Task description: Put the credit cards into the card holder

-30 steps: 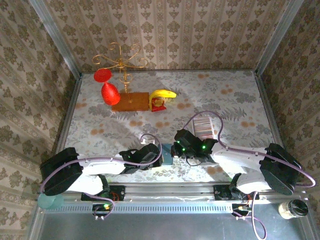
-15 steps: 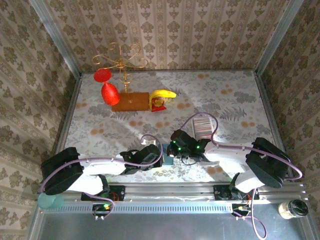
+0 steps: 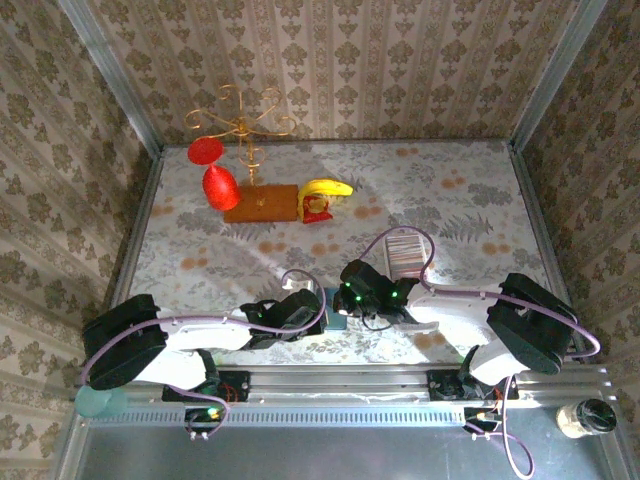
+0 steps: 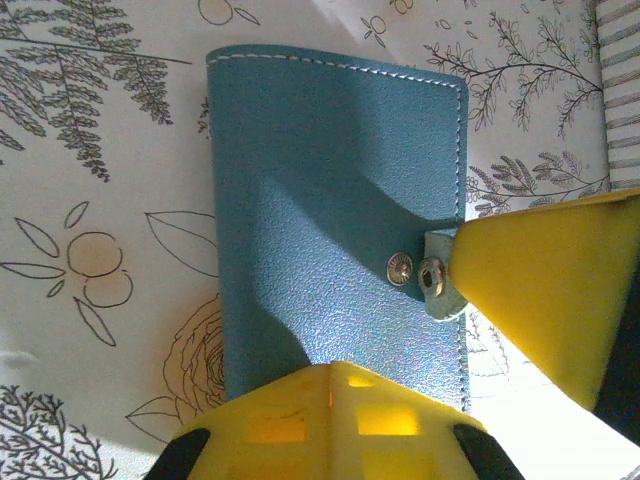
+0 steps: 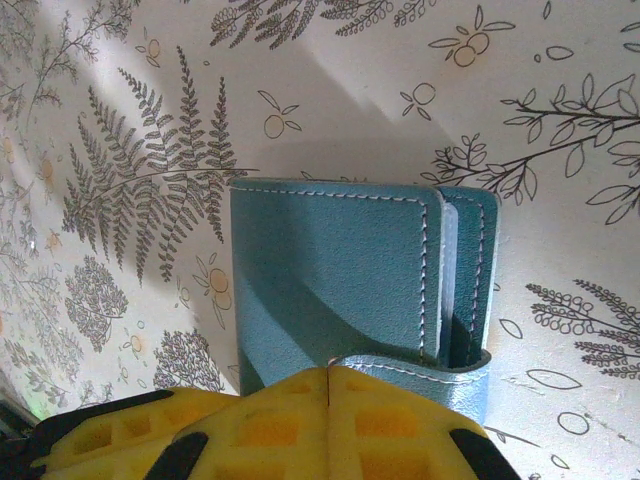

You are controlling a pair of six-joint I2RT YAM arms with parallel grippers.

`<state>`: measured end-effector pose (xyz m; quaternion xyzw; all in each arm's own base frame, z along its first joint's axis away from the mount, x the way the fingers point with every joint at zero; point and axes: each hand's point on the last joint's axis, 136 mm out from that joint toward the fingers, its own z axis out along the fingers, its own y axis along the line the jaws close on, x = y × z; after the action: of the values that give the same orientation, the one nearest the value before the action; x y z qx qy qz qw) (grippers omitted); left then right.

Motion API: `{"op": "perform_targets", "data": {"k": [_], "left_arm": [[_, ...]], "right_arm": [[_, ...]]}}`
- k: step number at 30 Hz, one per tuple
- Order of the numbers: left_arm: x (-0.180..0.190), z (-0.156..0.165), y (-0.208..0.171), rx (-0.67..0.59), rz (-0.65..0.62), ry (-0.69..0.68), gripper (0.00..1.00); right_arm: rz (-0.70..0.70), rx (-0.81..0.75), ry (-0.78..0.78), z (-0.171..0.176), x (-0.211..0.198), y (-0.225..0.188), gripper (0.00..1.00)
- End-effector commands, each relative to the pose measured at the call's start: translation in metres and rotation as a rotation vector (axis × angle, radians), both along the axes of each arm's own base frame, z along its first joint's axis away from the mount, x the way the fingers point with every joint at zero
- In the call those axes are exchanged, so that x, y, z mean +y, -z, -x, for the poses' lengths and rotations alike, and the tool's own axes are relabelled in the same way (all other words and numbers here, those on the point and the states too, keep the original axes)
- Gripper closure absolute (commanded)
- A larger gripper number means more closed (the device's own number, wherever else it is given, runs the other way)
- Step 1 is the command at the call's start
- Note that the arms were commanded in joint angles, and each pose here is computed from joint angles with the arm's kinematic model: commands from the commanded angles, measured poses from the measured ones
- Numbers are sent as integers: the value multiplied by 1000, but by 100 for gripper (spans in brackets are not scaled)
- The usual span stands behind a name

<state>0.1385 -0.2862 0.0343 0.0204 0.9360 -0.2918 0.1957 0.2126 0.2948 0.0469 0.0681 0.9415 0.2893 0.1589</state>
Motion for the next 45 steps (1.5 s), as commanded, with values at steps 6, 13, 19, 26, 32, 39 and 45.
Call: {"op": "perform_targets", "data": {"k": [6,13,19,26,32,39,45], "left_arm": [[17,12,21,51,-98,5,100],[18,13,20,52,-98,5,100],[18,13,21,54,-100,5,100],[19,13,21,56,-98,0,100],[19,13,21,56,-94,0,100],[18,13,20,59,-89,-4,100],[18,13,20,59,-85,-7,100]], "right_arm": [[-6,29,-30,2,11,3,100],[21,34,-20,2,7,7,100],[33,55,-25,4,9,15,100],[109,89,-12,12,-5,32,100],[196,118,10,17,-21,46,100],[289,131,14,21,-34,58,100],[346,134,6,29,-42,67,100]]}}
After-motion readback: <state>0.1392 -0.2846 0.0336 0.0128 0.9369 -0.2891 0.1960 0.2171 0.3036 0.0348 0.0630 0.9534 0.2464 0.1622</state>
